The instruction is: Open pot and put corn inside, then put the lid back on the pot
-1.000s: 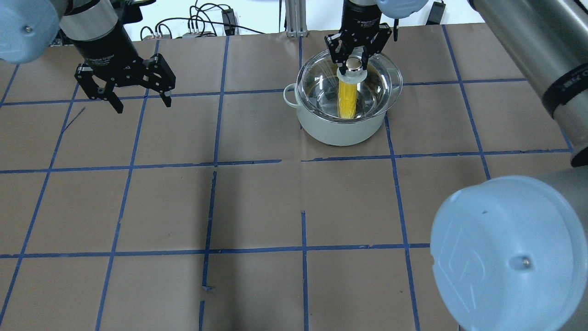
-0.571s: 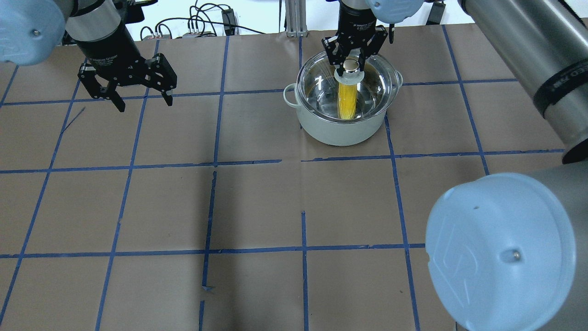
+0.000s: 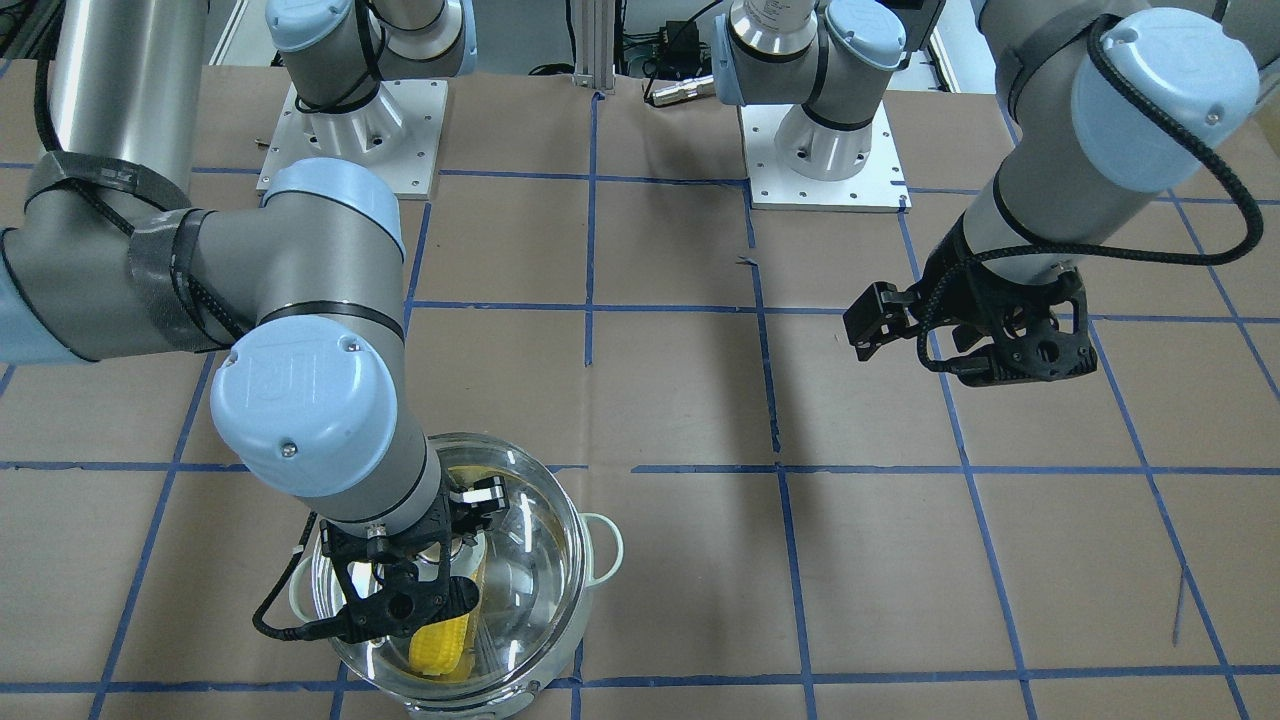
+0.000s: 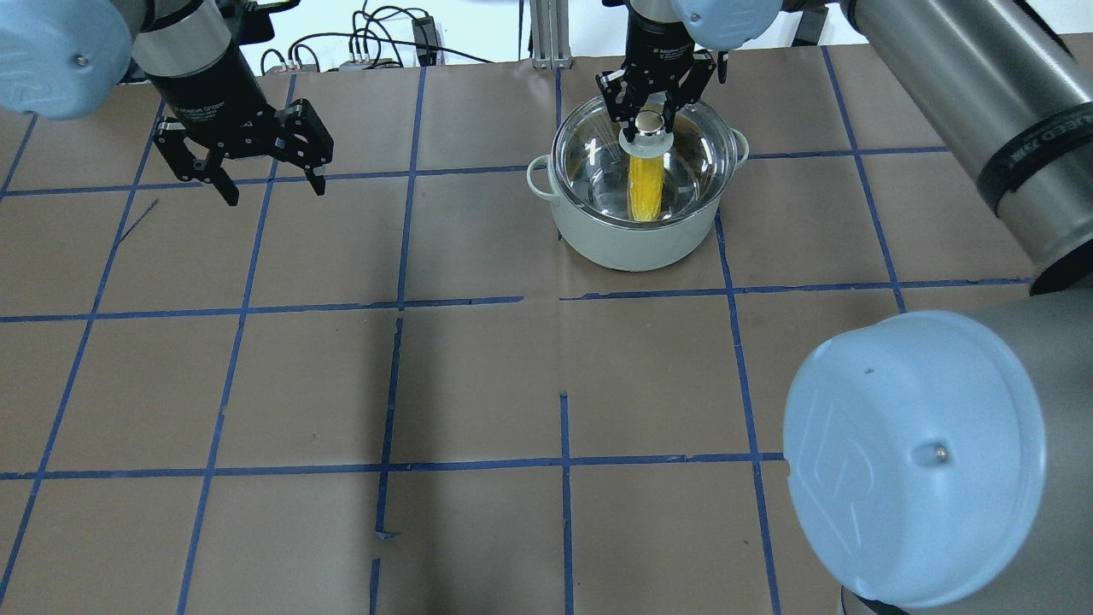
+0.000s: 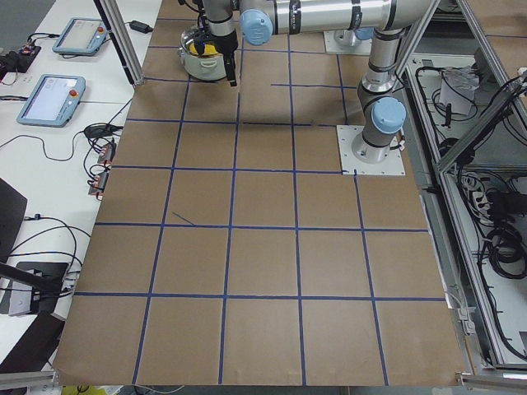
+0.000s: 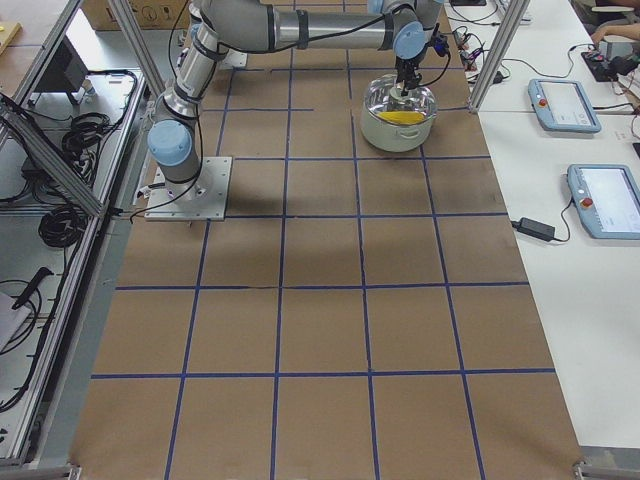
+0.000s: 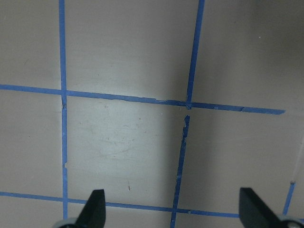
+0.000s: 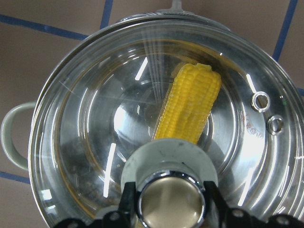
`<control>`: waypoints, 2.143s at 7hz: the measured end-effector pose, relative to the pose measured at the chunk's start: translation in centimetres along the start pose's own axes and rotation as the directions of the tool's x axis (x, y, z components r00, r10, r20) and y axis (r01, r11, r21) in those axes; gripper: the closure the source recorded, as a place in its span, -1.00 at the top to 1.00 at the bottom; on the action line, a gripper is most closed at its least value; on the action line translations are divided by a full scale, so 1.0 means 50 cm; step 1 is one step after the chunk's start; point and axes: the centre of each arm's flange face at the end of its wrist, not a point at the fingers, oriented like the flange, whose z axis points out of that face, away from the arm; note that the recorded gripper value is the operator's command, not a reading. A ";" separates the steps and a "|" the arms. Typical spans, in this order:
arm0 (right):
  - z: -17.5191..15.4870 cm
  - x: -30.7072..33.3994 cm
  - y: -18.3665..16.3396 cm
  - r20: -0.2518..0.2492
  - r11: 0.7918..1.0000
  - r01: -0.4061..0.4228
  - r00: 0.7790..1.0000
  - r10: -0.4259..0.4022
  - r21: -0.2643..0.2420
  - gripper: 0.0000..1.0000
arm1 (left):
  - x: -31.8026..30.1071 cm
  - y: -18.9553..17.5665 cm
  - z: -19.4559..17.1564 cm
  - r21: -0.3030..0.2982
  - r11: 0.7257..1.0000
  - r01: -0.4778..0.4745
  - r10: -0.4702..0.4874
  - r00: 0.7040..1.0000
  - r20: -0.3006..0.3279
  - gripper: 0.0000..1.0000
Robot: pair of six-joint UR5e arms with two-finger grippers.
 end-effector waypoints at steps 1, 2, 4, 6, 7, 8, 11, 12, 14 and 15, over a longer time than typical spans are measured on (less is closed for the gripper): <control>0.003 0.000 -0.001 0.000 1.000 0.000 1.000 0.000 -0.001 -0.69 | 0.001 -0.006 0.002 -0.003 1.000 0.012 -0.012 1.000 -0.005 1.00; 0.003 0.000 -0.001 0.000 1.000 0.000 1.000 0.000 -0.001 -0.65 | 0.003 -0.008 0.003 -0.006 1.000 0.023 -0.023 1.000 -0.008 1.00; 0.005 -0.001 -0.001 0.004 1.000 0.001 1.000 -0.001 -0.004 0.99 | 0.005 -0.005 -0.007 0.004 1.000 0.026 -0.026 1.000 -0.008 1.00; -0.001 -0.001 0.000 0.008 1.000 0.000 1.000 0.000 -0.002 1.00 | 0.005 -0.006 -0.009 0.010 1.000 0.024 -0.024 1.000 -0.007 1.00; -0.023 0.003 0.002 0.005 1.000 0.002 1.000 -0.002 0.018 1.00 | 0.004 -0.007 -0.010 0.011 1.000 0.024 -0.024 1.000 -0.007 1.00; -0.066 0.020 0.006 -0.001 0.999 -0.002 1.000 0.002 0.053 1.00 | 0.004 -0.007 -0.010 0.012 1.000 0.024 -0.023 1.000 -0.007 1.00; -0.209 0.110 0.058 -0.005 0.990 -0.052 0.999 0.053 0.133 1.00 | 0.002 -0.007 -0.015 0.024 1.000 0.019 -0.019 1.000 -0.004 1.00; -0.246 0.139 0.086 -0.006 0.989 -0.066 0.998 0.067 0.134 1.00 | 0.002 -0.006 -0.016 0.026 0.999 0.019 -0.019 1.000 -0.002 1.00; -0.309 0.174 0.147 -0.006 0.989 -0.083 0.996 0.085 0.120 1.00 | 0.002 -0.002 -0.016 0.026 1.000 0.018 -0.018 1.000 0.000 1.00; -0.330 0.171 0.184 -0.005 0.990 -0.084 0.996 0.085 0.114 1.00 | 0.002 0.000 -0.018 0.028 0.999 0.018 -0.018 1.000 0.001 1.00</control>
